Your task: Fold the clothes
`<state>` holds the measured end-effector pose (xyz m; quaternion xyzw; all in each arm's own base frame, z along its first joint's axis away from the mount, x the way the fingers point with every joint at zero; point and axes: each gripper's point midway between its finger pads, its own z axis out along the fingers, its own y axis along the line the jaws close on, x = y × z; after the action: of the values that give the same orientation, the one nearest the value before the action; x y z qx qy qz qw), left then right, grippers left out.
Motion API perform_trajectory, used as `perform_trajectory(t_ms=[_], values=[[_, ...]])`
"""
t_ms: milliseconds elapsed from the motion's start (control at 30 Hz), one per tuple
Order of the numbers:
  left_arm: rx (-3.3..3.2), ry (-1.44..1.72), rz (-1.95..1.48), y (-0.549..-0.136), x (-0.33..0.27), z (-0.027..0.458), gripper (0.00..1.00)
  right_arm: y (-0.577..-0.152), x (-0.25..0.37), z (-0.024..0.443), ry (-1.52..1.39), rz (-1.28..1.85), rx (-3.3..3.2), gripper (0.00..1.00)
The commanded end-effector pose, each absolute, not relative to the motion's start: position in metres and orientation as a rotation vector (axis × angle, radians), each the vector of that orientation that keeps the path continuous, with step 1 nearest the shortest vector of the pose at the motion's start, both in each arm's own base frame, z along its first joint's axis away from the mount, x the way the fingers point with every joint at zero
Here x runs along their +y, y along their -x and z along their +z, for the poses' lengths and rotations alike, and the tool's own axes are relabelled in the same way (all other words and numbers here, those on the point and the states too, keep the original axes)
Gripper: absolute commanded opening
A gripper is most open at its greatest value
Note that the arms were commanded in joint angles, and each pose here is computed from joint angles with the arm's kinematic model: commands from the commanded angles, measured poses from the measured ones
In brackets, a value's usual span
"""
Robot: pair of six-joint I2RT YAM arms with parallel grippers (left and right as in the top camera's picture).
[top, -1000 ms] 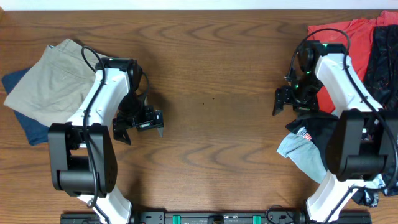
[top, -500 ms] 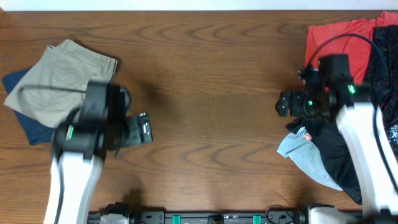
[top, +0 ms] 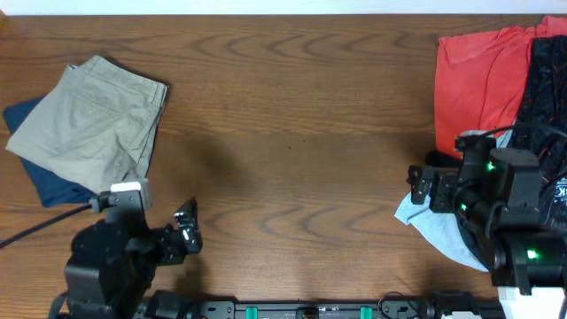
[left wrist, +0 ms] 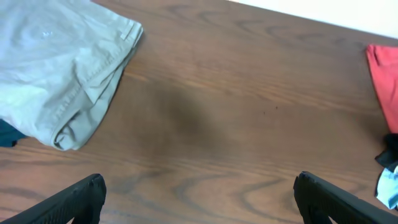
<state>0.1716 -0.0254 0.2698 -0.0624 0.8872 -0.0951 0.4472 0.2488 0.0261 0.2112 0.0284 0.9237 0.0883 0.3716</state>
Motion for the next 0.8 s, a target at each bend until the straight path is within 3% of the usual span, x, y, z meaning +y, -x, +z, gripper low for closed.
perform_trajectory(t_ms=[0,767], values=[[2.199,0.167,-0.228,-0.1713,-0.0239,0.2670,0.98,-0.2465,0.0227,0.2091,-0.090,0.210,2.370,0.99],[2.200,0.167,-0.228,-0.1715,-0.0239,0.2668,0.98,-0.2448,0.0236,0.2116,-0.084,0.212,2.357,0.99]])
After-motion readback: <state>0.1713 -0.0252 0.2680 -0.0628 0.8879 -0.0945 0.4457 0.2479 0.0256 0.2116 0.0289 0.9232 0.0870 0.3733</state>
